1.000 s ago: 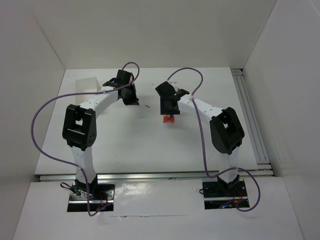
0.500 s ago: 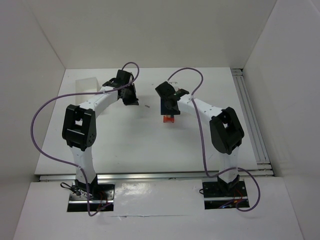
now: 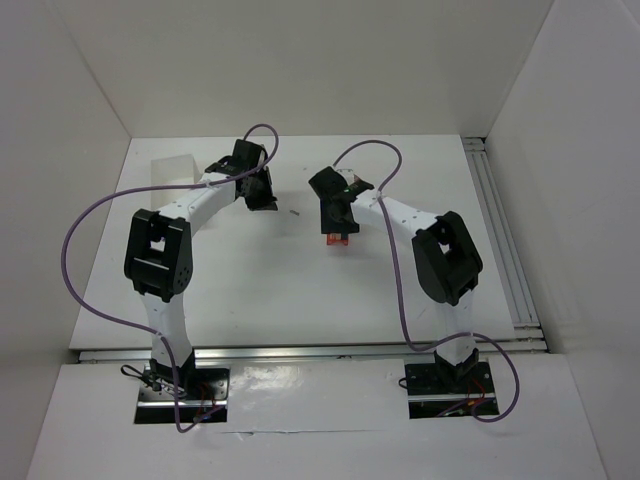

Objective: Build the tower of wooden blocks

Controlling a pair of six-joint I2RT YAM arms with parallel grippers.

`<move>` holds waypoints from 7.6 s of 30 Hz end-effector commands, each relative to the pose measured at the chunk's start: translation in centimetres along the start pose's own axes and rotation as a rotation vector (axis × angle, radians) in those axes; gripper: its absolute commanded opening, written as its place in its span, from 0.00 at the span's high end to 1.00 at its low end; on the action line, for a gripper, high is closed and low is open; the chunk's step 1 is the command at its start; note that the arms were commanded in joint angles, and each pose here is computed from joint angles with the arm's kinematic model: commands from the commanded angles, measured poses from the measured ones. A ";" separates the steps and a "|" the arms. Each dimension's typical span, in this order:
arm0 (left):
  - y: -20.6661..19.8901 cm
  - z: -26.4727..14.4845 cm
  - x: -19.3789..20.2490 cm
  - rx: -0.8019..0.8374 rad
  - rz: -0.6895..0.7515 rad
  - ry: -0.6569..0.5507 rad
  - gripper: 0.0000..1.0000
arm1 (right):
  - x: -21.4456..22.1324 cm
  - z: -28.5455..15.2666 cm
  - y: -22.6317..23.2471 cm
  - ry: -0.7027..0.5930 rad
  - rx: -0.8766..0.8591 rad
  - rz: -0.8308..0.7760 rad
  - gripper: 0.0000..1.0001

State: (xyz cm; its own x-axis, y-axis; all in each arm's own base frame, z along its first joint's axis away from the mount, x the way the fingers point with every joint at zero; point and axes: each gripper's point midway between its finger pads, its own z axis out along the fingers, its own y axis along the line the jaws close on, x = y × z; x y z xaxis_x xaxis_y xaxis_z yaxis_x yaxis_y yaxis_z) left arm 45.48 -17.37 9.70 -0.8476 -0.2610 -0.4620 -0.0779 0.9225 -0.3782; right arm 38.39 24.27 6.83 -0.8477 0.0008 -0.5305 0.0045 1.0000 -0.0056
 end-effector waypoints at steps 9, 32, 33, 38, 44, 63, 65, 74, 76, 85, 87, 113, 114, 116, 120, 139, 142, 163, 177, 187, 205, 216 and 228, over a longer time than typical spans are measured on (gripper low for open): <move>-0.5 -1.6 -1.3 0.019 -0.004 -0.053 1.00 | -0.9 -0.4 0.9 -0.026 -0.016 0.013 0.56; -0.5 -1.4 -0.9 0.022 -0.005 -0.041 1.00 | -0.9 -0.6 1.4 -0.025 -0.021 0.015 0.19; -0.5 -1.4 -0.9 0.022 -0.005 -0.041 1.00 | -1.2 -0.7 1.6 -0.033 -0.026 0.018 0.14; -0.5 -1.4 -0.9 0.022 -0.005 -0.041 1.00 | -3.4 -2.2 1.9 -0.083 -0.033 0.024 0.00; -0.5 -1.4 -0.9 0.022 -0.005 -0.041 1.00 | -7.7 -4.3 2.2 -0.172 -0.031 0.027 0.00; 0.0 -1.4 -1.3 0.006 -0.014 -0.041 1.00 | -18.3 4.4 -5.3 -0.192 -0.022 0.100 0.01; 0.2 -1.1 -1.1 0.001 -0.015 -0.033 1.00 | -18.5 4.9 -5.6 -0.185 -0.033 0.192 0.01; 0.2 -0.8 -1.2 -0.001 -0.006 -0.030 1.00 | -20.2 7.5 -6.7 -0.265 0.046 0.386 0.01; 0.6 -0.4 -1.0 -0.014 -0.007 -0.025 1.00 | -21.3 8.0 -6.5 -0.309 0.035 0.399 0.01; 0.6 -0.4 -1.0 -0.014 0.002 -0.025 1.00 | -22.2 11.0 -7.3 -0.367 0.106 0.358 0.01; 0.6 -0.4 -1.0 -0.014 0.002 -0.025 1.00 | -22.1 11.1 -7.5 -0.363 0.121 0.357 0.01; 0.7 -0.4 -0.5 -0.010 0.001 -0.013 1.00 | -16.9 9.6 -7.9 -0.240 0.182 0.257 0.26; 0.7 -0.4 -0.5 -0.010 0.001 -0.013 1.00 | -16.9 9.6 -7.9 -0.240 0.182 0.257 0.27; 0.7 -0.4 -0.5 -0.010 0.001 -0.013 1.00 | -16.9 9.4 -7.9 -0.240 0.182 0.257 0.27; 0.7 -0.4 -0.5 -0.010 0.001 -0.013 1.00 | -16.9 9.4 -7.9 -0.240 0.182 0.257 0.27; 0.7 -2.5 -0.5 -0.015 -0.006 -0.042 1.00 | -14.0 -6.5 -4.7 -0.314 -0.017 0.177 0.50; 0.7 -2.9 -0.3 -0.015 -0.015 -0.042 1.00 | -11.2 -8.6 -3.6 -0.299 -0.020 0.166 0.50; 1.5 -4.1 -0.1 -0.027 -0.020 -0.072 1.00 | -6.6 -11.0 -3.5 -0.268 0.048 0.147 0.49; 1.2 -4.1 -0.2 -0.013 -0.019 -0.076 1.00 | -7.7 -2.4 -14.8 -0.151 0.122 0.321 0.49; 1.3 -3.8 -0.1 -0.016 -0.020 -0.068 1.00 | -9.5 -8.6 -6.5 -0.283 0.015 0.178 0.49; 1.4 -3.7 0.4 -0.012 -0.021 -0.055 1.00 | -5.7 -6.9 -0.2 -0.187 -0.044 0.064 0.49; 1.4 -3.7 0.4 -0.012 -0.021 -0.055 1.00 | -5.0 -6.1 0.4 -0.160 -0.041 0.027 0.48; 1.5 -3.3 0.5 -0.017 -0.022 -0.047 1.00 | -5.1 -5.6 0.8 -0.148 -0.043 0.005 0.47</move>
State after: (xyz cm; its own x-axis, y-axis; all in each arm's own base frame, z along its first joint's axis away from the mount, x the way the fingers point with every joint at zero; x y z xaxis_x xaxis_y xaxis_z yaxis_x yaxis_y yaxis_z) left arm 42.88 -15.22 10.24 -0.8396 -0.2781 -0.4665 -0.1107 0.9285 -0.3544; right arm 39.38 24.35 13.41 -0.7682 0.0173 -0.6400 -0.0026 0.9995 0.0301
